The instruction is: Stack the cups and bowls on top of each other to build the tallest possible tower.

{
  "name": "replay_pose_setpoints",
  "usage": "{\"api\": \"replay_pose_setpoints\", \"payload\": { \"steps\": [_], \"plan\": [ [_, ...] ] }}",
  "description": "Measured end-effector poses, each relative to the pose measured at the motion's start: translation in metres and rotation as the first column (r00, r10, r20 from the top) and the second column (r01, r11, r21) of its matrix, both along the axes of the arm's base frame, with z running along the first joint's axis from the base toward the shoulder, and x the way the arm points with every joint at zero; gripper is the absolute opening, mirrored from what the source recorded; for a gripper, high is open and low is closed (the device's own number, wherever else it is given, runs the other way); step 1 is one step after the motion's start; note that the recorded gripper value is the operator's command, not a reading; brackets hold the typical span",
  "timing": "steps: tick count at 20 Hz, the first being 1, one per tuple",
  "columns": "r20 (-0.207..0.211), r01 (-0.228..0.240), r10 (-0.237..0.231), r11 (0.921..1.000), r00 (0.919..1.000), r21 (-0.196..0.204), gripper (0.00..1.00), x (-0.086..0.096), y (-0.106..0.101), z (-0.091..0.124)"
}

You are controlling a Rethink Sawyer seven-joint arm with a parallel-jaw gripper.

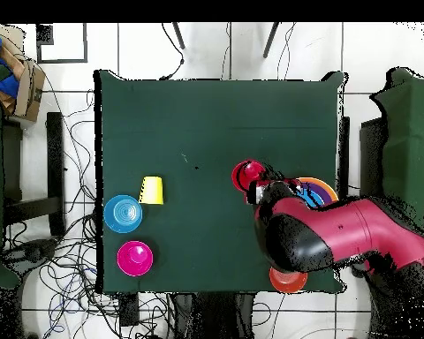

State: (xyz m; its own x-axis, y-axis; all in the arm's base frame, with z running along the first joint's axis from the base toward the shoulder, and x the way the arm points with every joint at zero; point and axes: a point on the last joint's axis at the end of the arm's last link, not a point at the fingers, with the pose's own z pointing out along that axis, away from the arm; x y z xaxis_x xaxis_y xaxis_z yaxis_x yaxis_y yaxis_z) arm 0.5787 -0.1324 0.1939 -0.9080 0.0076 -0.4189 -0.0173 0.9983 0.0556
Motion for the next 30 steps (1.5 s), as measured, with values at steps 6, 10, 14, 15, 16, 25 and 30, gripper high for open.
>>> {"api": "replay_pose_setpoints", "payload": {
  "steps": [6, 10, 14, 15, 16, 25, 30],
  "plan": [
    [-0.008, -0.002, 0.002, 0.9999, 1.0000, 0.010, 0.00, -0.008, -0.013, -0.016],
    [-0.013, -0.008, 0.008, 0.9998, 0.9999, 0.018, 0.00, -0.013, -0.018, -0.027],
    [-0.015, -0.005, 0.005, 0.9994, 0.9999, 0.036, 0.00, -0.015, -0.020, -0.032],
    [-0.015, -0.004, 0.005, 0.9992, 0.9999, 0.039, 0.00, -0.015, -0.021, -0.033],
    [-0.015, -0.004, 0.004, 0.9992, 0.9999, 0.041, 0.00, -0.015, -0.021, -0.033],
    [0.008, 0.027, -0.028, 0.9942, 0.9996, 0.104, 0.00, -0.013, -0.023, -0.004],
    [-0.003, 0.086, -0.087, 0.9871, 0.9962, 0.135, 0.00, -0.010, -0.031, 0.039]
  ]
}}
